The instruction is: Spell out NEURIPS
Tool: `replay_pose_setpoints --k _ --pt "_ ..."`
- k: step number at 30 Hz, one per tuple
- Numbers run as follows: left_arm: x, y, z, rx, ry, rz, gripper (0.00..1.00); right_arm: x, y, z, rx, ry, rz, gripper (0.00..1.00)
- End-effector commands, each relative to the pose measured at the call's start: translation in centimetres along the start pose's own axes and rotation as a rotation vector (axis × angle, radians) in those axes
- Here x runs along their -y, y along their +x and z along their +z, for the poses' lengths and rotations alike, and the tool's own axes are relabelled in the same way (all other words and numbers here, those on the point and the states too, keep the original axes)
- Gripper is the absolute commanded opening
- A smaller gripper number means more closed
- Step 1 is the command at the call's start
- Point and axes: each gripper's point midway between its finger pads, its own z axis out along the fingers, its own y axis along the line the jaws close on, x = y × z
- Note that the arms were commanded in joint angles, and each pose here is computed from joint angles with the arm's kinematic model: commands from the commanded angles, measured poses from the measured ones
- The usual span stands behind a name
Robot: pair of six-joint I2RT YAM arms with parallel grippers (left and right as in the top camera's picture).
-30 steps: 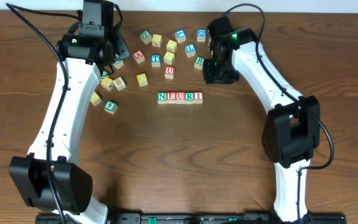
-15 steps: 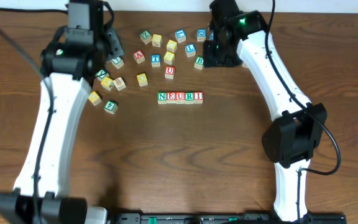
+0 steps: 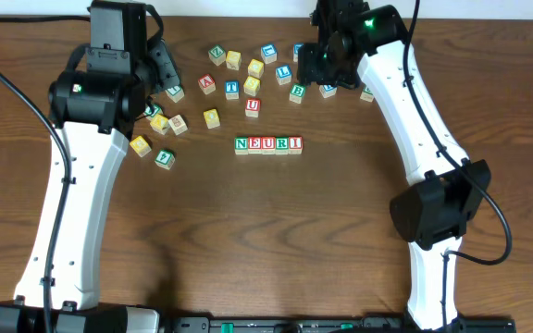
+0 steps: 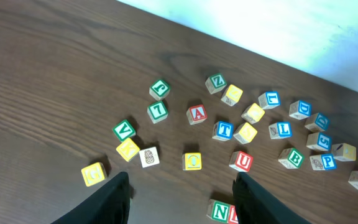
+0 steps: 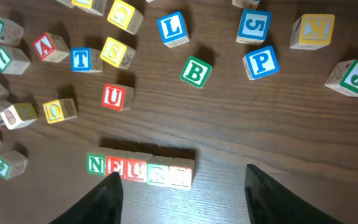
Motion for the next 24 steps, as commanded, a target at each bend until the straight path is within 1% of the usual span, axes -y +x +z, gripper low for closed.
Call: replay_pose_setpoints --k 1,24 --pt "-0.09 0.26 0.19 -0.016 -0.004 0.014 0.53 -1.34 -0.41 -0.48 0.026 -0.023 -0.028 0.61" --pt "-0.35 0.88 0.34 -0.042 -0.015 0.018 0.53 -2.04 -0.76 0.26 0.047 -0.036 -0.029 0.61"
